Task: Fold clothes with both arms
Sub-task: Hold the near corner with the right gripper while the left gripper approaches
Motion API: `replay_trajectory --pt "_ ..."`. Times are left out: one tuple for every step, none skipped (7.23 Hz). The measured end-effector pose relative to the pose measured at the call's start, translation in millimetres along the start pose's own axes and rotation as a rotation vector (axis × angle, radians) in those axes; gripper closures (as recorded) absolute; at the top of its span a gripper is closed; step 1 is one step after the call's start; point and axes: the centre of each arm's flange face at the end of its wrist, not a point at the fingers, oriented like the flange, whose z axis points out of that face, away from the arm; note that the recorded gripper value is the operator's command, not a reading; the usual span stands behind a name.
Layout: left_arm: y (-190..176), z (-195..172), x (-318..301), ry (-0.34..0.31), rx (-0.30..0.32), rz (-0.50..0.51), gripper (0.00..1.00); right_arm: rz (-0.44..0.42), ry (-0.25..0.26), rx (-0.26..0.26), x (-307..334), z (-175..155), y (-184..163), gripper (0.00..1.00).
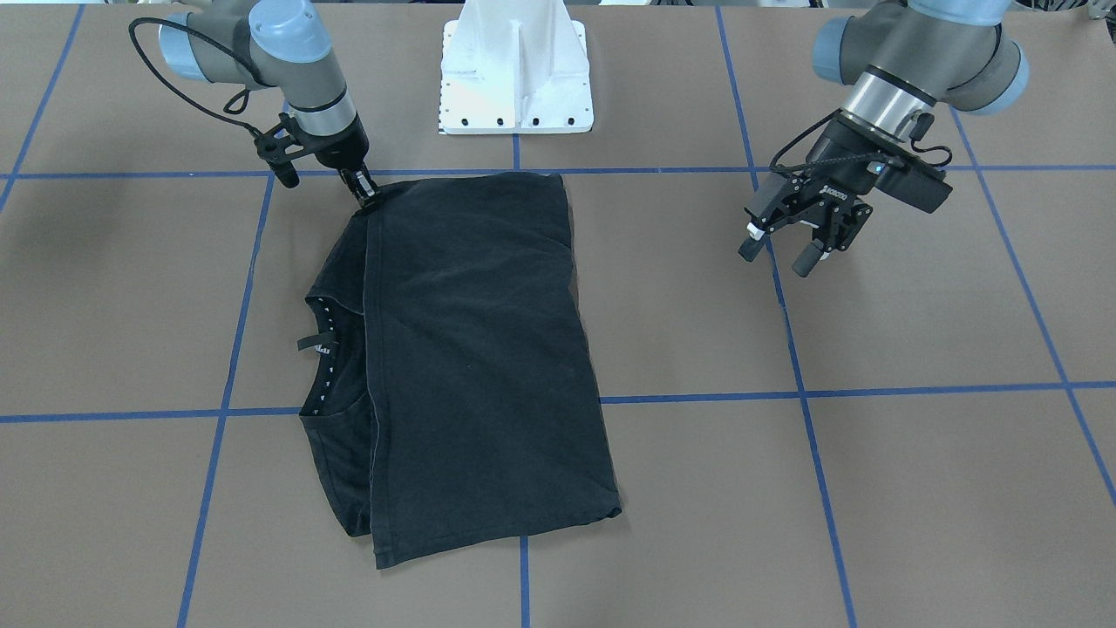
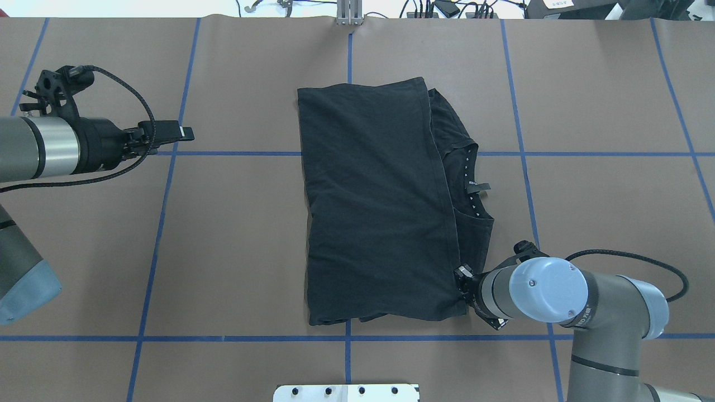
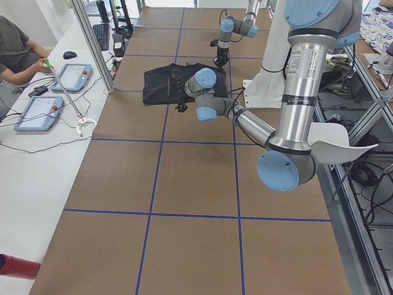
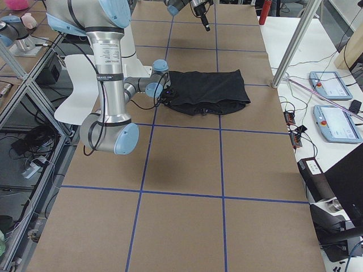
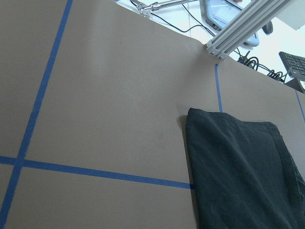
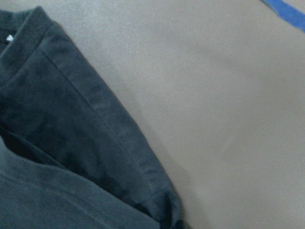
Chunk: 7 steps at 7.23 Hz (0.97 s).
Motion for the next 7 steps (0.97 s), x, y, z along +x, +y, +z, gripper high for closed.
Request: replay_trajectory --pt "0 0 0 0.0 0.0 0.0 0.0 -0.001 -0.002 -0.008 -1 -3 1 1.0" --pt "1 0 0 0.0 -0.002 -0.002 0.0 -0.001 -0.008 -0.021 -2 -11 3 1.0" --pt "2 1 1 0.002 -0.006 -0.009 0.0 0.001 -0.012 -0.03 -2 -17 3 1.0" --pt "5 1 4 0.009 -0.012 -0.043 0.0 0.002 -0.012 -0.031 0 -21 1 1.0" --pt "18 3 13 0.027 -0.029 -0.113 0.0 0.002 -0.01 -0.03 2 -23 -1 1.0" --pt "47 7 31 0.054 -0.054 -0.206 0.0 0.002 -0.006 -0.031 4 -24 -1 1.0" --pt "92 14 52 0.078 -0.072 -0.308 0.01 0.001 -0.003 -0.036 5 -26 -1 1.0"
